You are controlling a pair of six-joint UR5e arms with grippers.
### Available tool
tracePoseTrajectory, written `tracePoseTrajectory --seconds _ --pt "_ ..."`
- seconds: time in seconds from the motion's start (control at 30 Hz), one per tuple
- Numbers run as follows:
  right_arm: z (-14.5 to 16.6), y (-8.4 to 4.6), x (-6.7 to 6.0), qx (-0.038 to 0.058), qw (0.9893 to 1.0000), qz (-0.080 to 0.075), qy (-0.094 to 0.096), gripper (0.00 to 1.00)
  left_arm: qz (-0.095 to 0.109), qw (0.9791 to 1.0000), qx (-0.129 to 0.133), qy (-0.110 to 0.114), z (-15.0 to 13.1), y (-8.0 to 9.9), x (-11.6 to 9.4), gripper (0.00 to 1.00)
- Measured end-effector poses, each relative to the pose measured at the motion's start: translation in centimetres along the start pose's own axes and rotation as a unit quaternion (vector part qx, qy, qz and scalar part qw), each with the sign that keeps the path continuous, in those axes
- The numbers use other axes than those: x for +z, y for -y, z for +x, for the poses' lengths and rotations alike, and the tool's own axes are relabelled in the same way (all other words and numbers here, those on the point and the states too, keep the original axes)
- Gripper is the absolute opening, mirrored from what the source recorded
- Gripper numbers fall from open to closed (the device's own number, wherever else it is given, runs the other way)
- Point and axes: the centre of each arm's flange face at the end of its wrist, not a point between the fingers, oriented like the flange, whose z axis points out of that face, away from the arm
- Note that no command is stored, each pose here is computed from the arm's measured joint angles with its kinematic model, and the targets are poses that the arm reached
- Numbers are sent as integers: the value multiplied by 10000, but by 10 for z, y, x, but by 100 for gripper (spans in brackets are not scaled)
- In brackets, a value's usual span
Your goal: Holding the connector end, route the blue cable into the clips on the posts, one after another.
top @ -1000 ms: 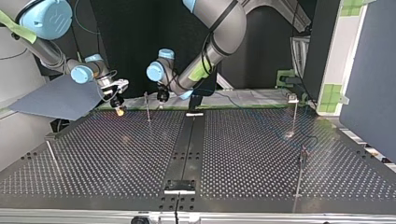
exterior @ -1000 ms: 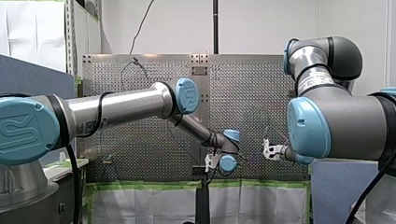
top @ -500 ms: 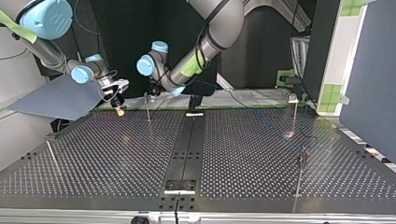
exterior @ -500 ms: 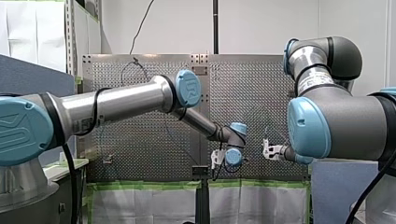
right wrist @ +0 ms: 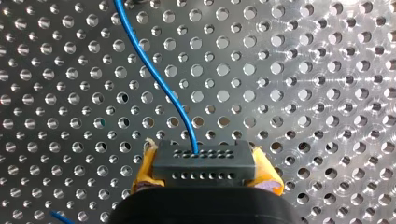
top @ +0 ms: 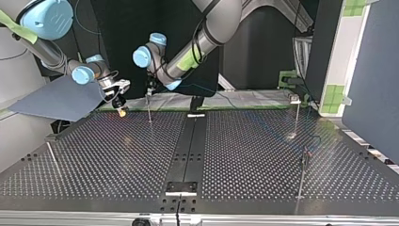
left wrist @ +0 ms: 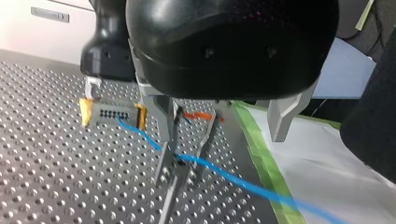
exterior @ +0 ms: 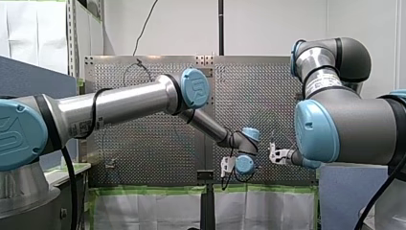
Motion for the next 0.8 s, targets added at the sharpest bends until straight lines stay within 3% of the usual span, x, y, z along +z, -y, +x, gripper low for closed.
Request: tracePoseTrajectory --seconds 0.37,0.8 --pt "0 -1 0 8 10000 -14 9 0 24 10000 -18 95 -8 15 -12 98" --pt "0 -3 -1 20 10000 -52 13 0 -36 9999 -98 122 -8 16 -13 98"
